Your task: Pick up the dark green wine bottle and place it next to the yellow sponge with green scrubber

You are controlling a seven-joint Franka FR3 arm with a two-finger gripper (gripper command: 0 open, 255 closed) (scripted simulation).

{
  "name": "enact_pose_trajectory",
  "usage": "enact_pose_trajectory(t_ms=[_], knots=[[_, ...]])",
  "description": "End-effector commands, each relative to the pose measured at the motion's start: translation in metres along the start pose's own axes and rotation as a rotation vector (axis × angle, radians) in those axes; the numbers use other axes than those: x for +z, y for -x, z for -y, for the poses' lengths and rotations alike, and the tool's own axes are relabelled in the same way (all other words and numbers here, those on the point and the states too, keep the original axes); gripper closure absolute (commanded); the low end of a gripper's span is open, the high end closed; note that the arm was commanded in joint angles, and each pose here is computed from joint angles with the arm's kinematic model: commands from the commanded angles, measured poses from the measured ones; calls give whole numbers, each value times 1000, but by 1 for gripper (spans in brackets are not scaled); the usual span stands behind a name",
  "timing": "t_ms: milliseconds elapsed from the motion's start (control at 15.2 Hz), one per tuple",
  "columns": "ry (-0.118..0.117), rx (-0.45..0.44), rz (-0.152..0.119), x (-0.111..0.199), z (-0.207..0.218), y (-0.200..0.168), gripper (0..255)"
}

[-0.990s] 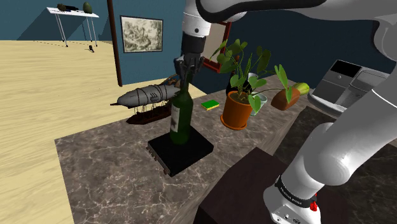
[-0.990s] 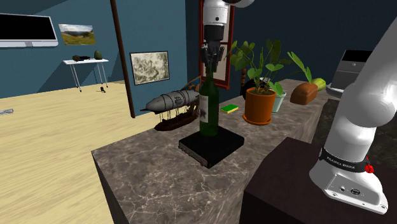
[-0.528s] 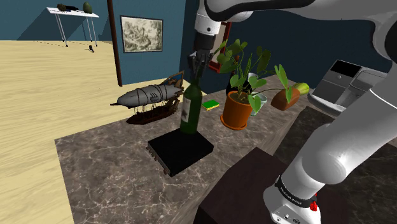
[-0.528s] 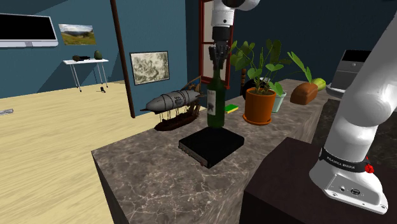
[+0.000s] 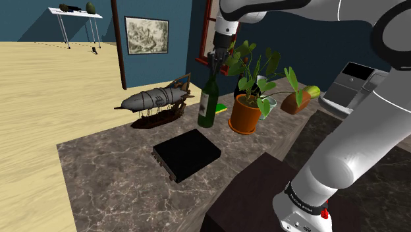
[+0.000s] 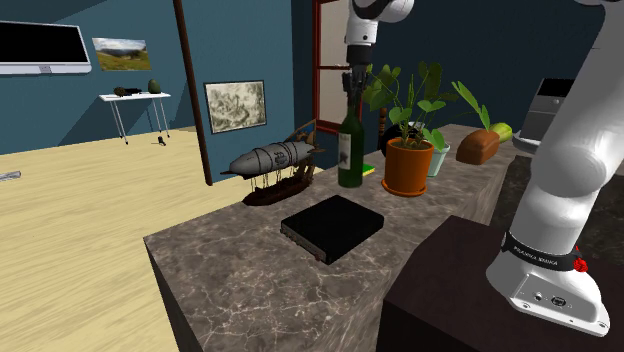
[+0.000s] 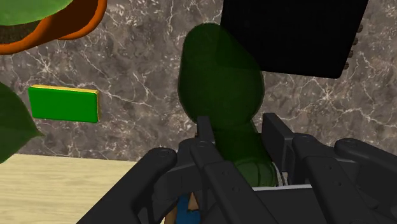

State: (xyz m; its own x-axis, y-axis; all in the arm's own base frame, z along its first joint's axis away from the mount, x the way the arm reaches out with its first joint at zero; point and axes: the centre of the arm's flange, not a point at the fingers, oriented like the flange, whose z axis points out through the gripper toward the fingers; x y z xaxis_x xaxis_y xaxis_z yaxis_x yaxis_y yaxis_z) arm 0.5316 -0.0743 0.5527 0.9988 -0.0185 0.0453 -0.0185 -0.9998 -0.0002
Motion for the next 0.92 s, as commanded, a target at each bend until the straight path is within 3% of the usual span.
enact_pose_trajectory(t_ms=[0,528,858], knots=[[1,-1,-1,-2,-25,-7,255],[1,-1,-1,-1,-127,-33,255],[1,-1,-1,20,-134,-33,255]])
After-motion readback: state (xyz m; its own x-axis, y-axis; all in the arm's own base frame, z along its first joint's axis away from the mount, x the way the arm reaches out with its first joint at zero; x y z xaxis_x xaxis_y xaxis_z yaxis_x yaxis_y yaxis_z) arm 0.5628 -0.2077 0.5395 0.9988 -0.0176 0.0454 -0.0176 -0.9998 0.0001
